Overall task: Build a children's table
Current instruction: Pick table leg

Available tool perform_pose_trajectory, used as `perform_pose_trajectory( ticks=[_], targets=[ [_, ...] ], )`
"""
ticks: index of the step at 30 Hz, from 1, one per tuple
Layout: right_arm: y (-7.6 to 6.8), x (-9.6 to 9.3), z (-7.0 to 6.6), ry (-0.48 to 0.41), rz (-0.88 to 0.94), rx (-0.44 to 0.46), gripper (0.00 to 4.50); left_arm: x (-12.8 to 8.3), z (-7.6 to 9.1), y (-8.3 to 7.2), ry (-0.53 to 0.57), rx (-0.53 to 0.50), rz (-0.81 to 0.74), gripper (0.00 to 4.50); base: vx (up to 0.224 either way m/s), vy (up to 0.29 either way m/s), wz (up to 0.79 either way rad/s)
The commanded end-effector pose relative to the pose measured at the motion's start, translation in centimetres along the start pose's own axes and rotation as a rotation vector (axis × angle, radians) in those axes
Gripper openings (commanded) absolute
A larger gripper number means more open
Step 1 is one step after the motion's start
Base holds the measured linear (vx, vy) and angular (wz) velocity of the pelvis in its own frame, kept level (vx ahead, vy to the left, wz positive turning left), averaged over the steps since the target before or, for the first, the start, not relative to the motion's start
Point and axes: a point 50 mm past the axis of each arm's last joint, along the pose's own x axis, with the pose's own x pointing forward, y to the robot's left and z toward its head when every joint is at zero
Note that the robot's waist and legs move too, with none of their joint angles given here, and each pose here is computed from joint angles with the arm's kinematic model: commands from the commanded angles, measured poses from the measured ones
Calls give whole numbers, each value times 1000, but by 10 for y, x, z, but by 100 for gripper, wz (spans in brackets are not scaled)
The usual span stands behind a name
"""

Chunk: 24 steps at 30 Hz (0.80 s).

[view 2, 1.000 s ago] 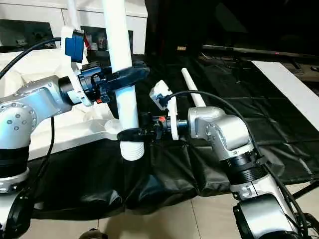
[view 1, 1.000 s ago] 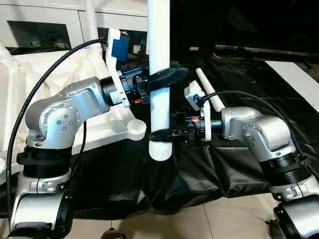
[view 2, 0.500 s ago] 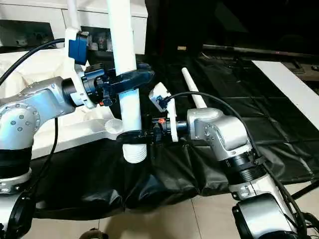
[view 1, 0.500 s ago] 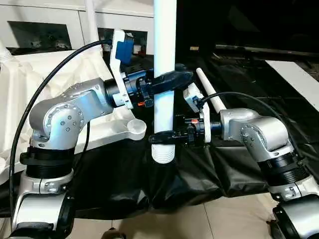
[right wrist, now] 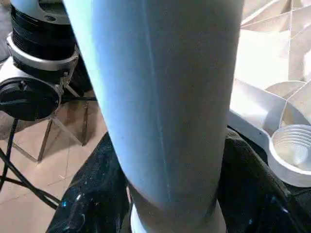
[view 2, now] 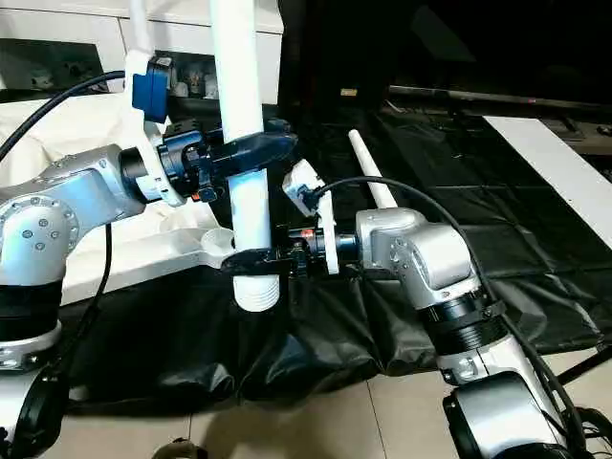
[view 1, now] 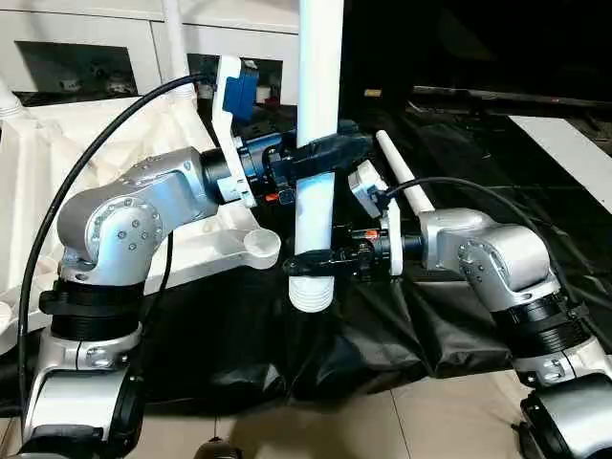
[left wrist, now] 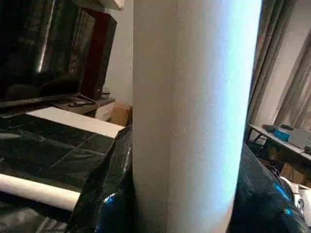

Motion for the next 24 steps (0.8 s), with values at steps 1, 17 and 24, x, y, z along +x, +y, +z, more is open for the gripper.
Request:
perform_pose_trajectory(
  ticks=[1,17,24],
  targets=[
    [-3,-2,-4,2,-15,25,202,9,9,-9,-12,40,-70,179,0,0,0],
    [-1,-12,-2,-59,-61,13,194,2,19,-13,-129,-114,-132,334,0,0,0],
    [7,-21,2,-137,-57,22,191,-6,26,-1,-268,-207,-104,385,0,0,0]
  ],
)
